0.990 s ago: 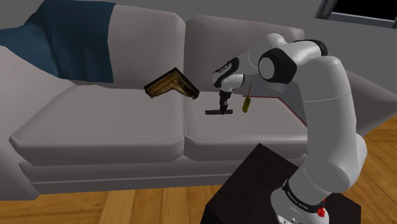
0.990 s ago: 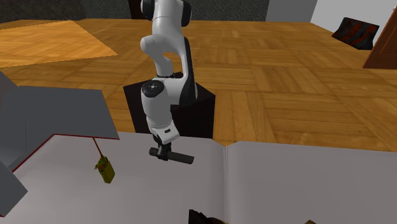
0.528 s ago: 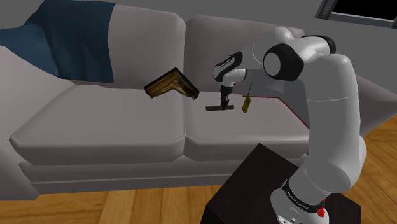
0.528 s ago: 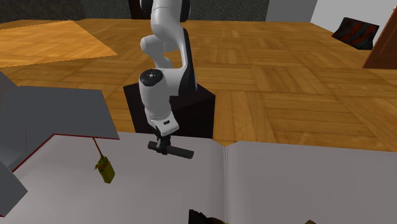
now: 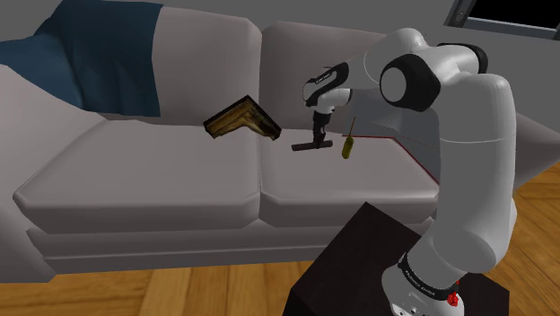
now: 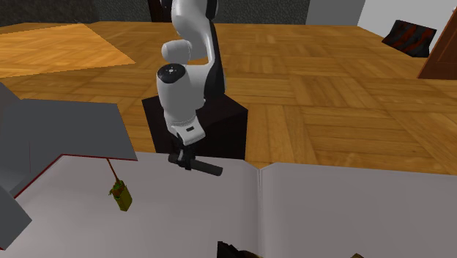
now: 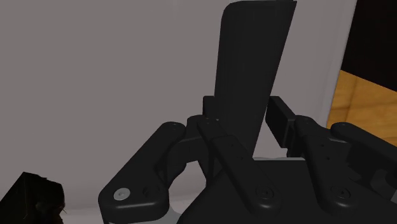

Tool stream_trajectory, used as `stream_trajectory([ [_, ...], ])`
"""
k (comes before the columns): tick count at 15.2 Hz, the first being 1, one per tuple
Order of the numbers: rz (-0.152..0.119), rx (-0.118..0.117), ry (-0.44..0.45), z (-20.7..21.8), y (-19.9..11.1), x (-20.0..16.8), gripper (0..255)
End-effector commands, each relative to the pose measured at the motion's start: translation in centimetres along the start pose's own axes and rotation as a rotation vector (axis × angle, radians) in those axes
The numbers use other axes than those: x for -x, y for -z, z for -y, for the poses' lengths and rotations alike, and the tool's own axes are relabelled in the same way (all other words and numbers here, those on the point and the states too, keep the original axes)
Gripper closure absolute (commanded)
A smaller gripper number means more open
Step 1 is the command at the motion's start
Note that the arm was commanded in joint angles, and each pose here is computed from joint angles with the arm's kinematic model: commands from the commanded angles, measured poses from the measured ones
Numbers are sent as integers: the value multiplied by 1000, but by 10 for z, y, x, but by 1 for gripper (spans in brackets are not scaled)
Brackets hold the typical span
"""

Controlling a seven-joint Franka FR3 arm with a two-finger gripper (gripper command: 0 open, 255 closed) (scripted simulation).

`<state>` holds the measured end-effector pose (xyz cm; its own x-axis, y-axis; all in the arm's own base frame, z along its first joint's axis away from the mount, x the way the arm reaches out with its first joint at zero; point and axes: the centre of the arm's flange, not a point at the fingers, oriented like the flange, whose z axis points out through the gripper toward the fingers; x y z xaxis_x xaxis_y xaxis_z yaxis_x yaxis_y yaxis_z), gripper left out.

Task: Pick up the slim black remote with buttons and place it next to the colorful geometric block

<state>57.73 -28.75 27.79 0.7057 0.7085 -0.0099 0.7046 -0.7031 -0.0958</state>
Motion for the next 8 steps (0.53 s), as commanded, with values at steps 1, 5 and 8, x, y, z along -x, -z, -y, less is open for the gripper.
stream_trajectory([
  [1, 0, 0, 0, 0, 12, 0, 255],
  [5, 0, 0, 0, 2, 33, 0, 255],
  [8, 0, 0, 0, 4, 48, 0, 255],
])
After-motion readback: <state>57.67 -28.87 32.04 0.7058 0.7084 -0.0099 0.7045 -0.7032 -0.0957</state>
